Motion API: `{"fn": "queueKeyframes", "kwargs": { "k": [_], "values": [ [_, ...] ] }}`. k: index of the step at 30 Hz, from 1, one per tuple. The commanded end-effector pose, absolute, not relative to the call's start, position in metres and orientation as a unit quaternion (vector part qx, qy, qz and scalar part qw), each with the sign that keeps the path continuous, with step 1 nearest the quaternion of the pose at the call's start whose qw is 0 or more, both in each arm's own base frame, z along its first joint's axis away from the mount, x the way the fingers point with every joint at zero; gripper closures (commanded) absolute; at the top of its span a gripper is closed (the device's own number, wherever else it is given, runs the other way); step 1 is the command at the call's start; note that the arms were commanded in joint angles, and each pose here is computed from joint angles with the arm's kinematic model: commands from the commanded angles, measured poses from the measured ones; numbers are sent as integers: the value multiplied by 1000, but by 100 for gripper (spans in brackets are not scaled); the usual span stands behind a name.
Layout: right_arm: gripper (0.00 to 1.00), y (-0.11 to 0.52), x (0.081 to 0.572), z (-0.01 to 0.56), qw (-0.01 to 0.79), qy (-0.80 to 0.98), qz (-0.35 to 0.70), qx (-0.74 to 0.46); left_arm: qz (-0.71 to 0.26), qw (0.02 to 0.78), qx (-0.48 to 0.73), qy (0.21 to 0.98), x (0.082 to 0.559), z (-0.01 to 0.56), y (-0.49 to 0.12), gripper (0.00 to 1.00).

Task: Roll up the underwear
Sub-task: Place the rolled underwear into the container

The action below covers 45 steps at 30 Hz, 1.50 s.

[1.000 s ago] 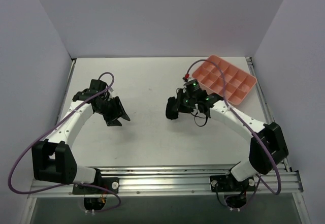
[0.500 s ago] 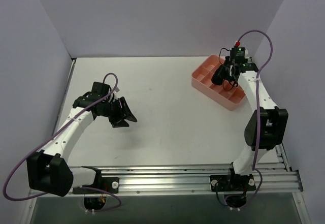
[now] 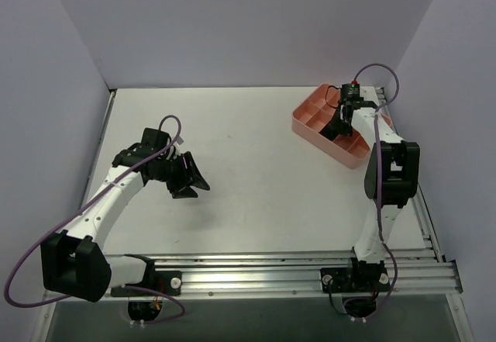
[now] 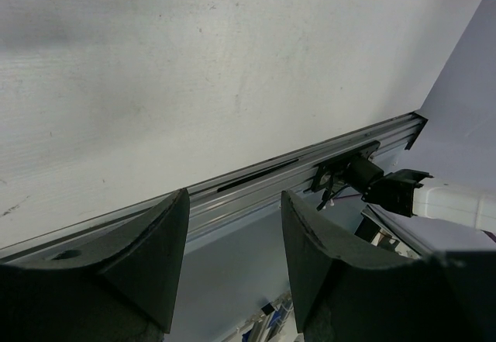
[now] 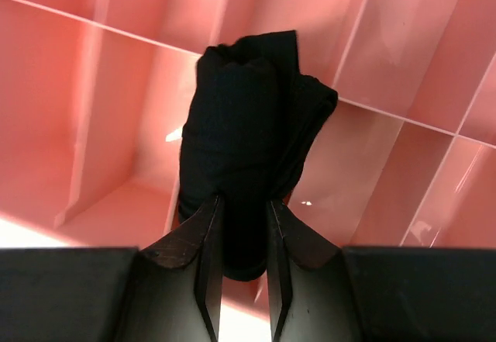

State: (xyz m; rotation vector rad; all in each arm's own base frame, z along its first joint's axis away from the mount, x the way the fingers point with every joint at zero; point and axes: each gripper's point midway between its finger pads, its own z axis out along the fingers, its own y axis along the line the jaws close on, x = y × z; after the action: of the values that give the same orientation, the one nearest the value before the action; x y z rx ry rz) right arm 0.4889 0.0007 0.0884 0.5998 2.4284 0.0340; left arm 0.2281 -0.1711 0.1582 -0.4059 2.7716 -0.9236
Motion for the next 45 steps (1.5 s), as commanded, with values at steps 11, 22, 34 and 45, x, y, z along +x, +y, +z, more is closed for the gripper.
{"fn": "queueKeyframes", "kwargs": {
  "k": [11, 22, 34, 45],
  "values": [
    [100, -10, 461, 24, 224, 935, -65, 268, -308, 95, -142, 936, 228, 156, -171, 42],
    [100, -1, 453, -7, 175, 950, -50, 255, -298, 89, -145, 939, 223, 152, -168, 42],
    [60, -7, 504, 121, 312, 916, -4, 251, -297, 124, -136, 937, 245, 178, -168, 41],
    [58, 1, 477, 193, 333, 906, 29, 261, -297, 201, -112, 927, 277, 224, -162, 40]
  ]
}}
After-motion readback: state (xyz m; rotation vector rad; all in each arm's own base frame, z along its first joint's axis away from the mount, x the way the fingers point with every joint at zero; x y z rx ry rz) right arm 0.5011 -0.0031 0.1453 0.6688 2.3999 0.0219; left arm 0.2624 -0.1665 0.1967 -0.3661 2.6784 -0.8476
